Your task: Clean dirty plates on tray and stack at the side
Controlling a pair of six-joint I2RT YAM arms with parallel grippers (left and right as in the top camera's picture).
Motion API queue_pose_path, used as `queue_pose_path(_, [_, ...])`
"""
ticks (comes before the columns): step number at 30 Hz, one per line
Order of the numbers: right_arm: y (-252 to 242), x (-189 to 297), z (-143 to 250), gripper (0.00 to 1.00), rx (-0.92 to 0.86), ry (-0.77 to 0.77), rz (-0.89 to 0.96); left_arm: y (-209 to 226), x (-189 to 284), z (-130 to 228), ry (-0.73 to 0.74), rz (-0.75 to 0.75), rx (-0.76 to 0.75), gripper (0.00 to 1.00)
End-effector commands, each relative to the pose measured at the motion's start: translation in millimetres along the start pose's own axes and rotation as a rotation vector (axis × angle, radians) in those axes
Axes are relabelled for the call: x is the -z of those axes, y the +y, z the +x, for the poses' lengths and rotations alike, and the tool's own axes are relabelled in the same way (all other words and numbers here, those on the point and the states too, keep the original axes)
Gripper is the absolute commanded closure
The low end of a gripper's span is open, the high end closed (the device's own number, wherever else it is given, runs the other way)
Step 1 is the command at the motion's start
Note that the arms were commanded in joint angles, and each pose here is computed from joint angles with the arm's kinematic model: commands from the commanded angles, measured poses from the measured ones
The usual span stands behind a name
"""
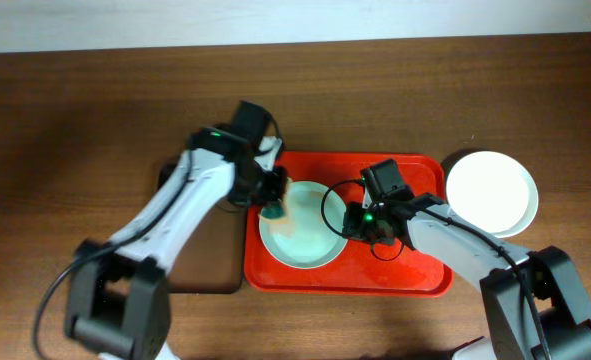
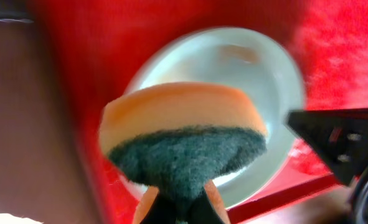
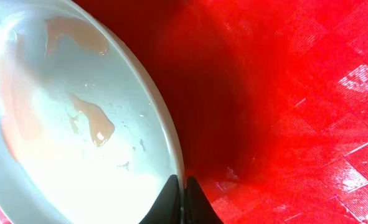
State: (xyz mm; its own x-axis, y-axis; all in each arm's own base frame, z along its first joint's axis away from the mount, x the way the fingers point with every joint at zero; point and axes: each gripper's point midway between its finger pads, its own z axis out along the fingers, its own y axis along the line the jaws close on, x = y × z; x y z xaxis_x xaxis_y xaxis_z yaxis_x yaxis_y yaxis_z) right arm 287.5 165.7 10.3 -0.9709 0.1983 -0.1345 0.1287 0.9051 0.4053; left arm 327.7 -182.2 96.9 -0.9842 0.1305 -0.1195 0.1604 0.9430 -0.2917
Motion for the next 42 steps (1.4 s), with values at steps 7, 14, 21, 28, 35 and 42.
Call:
queue_pose_path(7, [-4, -3, 2, 0.95, -0.001, -0.001, 0.025, 135, 27, 45, 0.053, -0.358, 0.222, 1.00])
queue_pose_path(14, [-4, -3, 2, 0.95, -0.001, -0.001, 0.025, 152, -26, 71, 0.052, -0.358, 0.221, 1.00])
queue_pose_path(21, [-4, -3, 2, 0.95, -0.001, -0.001, 0.026, 156, -41, 80, 0.052, -0.352, 0.181, 1.00])
queue_pose_path(28, [-4, -3, 2, 0.85, -0.001, -0.002, 0.026, 148, -14, 65, 0.001, -0.347, 0.188, 0.60])
queue_pose_path(35, [-5, -3, 1, 0.63, -0.001, -0.004, 0.029, 135, 101, 23, -0.392, -0.306, 0.263, 0.01])
queue_pose_path(42, [-9, -3, -1, 0.60, -0.002, -0.020, 0.054, 169, 161, 35, -0.583, -0.325, 0.447, 0.01])
